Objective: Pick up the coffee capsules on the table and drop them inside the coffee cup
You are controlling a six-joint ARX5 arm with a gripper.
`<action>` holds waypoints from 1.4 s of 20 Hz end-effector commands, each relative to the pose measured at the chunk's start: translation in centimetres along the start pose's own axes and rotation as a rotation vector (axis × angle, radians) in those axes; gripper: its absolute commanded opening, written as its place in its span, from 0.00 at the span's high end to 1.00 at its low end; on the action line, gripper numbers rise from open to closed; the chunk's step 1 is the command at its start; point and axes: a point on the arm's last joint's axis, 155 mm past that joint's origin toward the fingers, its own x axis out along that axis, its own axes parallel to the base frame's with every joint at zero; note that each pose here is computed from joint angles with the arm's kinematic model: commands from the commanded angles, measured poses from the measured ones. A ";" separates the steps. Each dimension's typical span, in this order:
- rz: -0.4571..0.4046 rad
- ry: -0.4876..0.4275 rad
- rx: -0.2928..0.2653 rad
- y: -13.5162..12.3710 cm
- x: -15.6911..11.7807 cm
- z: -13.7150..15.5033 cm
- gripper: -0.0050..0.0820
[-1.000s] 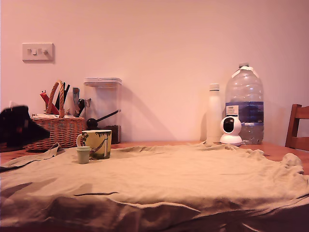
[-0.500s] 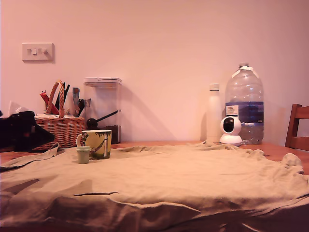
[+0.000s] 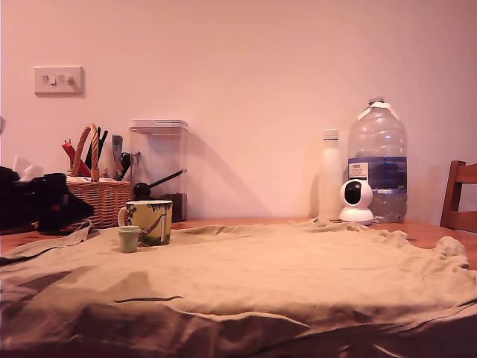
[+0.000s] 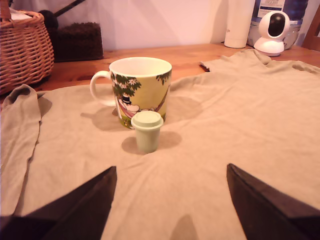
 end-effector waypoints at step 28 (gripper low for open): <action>-0.067 0.154 0.007 2.3 12.3 -3.9 0.21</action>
